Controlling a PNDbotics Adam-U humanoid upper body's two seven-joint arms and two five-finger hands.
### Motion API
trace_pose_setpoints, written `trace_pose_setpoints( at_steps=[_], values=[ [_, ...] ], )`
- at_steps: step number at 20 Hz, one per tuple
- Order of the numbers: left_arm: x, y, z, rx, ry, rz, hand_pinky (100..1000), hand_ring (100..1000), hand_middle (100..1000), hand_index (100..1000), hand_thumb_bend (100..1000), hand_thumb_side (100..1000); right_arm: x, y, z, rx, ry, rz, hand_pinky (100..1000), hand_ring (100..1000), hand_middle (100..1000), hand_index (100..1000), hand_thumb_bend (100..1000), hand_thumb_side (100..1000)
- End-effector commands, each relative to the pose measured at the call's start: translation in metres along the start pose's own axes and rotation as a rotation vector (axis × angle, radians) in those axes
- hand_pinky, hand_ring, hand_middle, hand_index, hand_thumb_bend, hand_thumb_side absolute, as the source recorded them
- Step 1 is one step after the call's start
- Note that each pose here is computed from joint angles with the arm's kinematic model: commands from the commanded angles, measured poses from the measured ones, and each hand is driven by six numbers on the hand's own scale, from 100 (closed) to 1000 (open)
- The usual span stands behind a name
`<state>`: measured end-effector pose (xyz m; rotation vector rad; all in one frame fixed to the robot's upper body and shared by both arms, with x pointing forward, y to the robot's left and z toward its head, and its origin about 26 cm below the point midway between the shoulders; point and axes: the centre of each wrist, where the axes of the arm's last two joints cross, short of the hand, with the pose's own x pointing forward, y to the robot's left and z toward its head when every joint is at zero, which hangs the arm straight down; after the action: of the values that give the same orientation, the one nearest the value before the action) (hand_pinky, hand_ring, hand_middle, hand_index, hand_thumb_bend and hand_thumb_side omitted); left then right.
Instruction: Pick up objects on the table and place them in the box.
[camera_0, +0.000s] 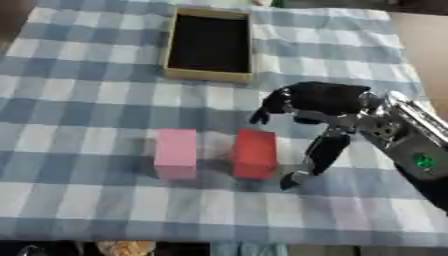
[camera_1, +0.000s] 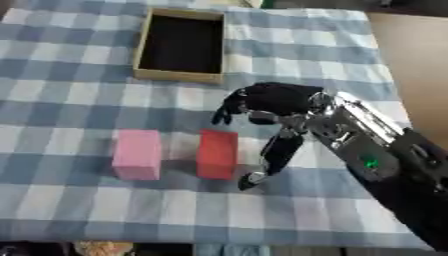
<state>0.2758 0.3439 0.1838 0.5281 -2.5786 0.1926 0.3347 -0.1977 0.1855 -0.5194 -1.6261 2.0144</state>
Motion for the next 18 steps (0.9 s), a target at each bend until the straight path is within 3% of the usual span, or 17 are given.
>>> trace_pose_setpoints(
  at_steps=[1, 8, 18],
  values=[
    [0.0063, 0.0008, -0.0083, -0.021, -0.036, -0.001, 641, 533, 564, 789, 100, 938, -0.002, -0.0054, 0.0033, -0.048, 0.032, 0.014, 813, 820, 643, 834, 690, 455],
    [0.0062, 0.0008, -0.008, -0.028, -0.035, -0.005, 640, 532, 564, 786, 100, 938, 0.0009, -0.0009, 0.0022, -0.113, 0.044, -0.007, 810, 812, 611, 822, 601, 485],
    [0.0062, 0.0004, -0.008, -0.034, -0.034, -0.004, 640, 531, 564, 785, 100, 938, 0.0044, 0.0008, -0.0064, -0.113, 0.041, -0.022, 799, 796, 591, 797, 552, 465]
  ],
)
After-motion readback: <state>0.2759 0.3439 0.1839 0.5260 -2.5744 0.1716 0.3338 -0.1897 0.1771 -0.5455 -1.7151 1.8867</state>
